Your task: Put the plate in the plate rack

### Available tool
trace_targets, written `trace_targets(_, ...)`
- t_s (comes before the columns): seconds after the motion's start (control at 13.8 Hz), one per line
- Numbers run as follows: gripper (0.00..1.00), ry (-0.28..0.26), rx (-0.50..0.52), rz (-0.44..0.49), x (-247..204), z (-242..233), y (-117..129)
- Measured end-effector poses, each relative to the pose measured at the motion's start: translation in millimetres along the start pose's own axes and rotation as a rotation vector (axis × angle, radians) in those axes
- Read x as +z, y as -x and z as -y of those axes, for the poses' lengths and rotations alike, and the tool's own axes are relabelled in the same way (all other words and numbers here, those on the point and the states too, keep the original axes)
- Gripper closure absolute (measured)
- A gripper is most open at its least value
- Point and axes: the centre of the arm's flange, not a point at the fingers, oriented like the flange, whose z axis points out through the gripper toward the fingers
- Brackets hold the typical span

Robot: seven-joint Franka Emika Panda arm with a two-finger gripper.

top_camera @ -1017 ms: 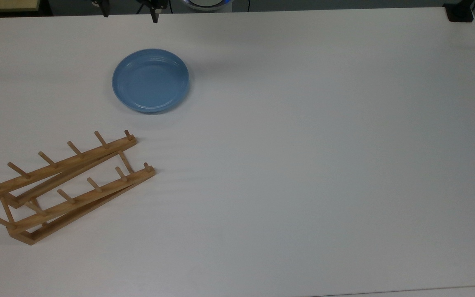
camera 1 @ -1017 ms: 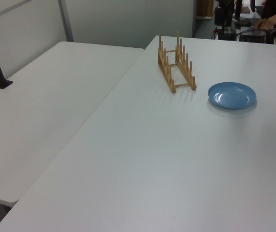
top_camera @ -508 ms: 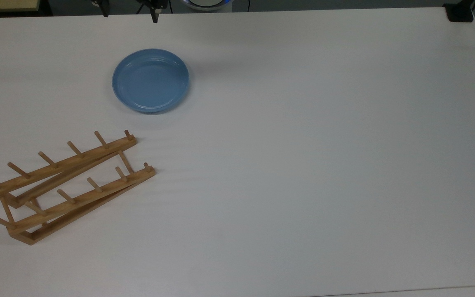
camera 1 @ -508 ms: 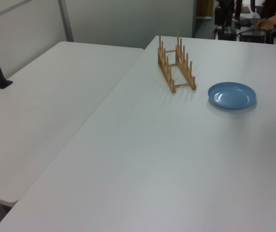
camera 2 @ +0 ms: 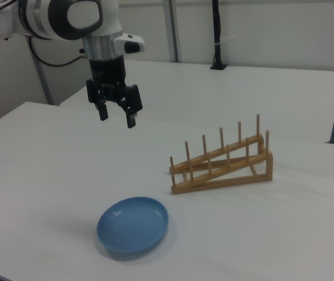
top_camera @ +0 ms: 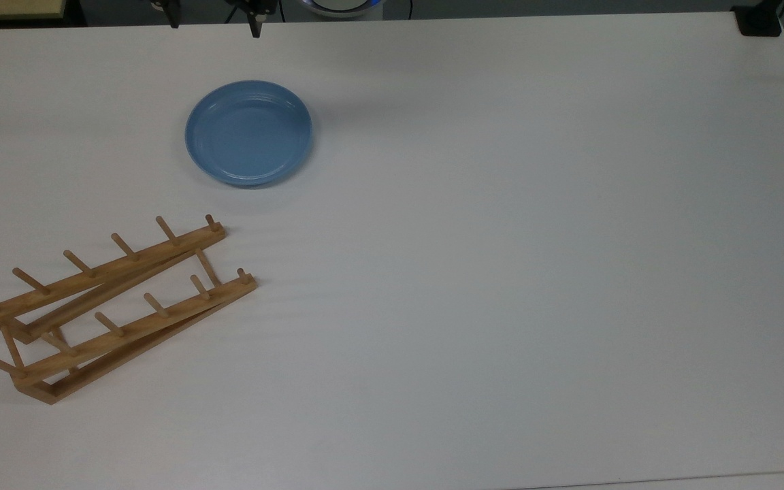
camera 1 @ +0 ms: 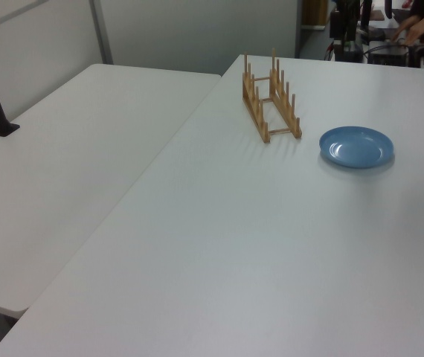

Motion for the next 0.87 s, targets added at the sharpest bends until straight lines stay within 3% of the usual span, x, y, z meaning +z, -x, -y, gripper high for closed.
trace_targets(0.58,0.00,-0.001,-0.008,0.050,31,-4,-17)
trace_targets(0.73,0.01,-0.010,-0.075,0.089,57,-24,-28)
trace_targets(0.87,0.08,-0.047,-0.166,0.145,94,-48,-39)
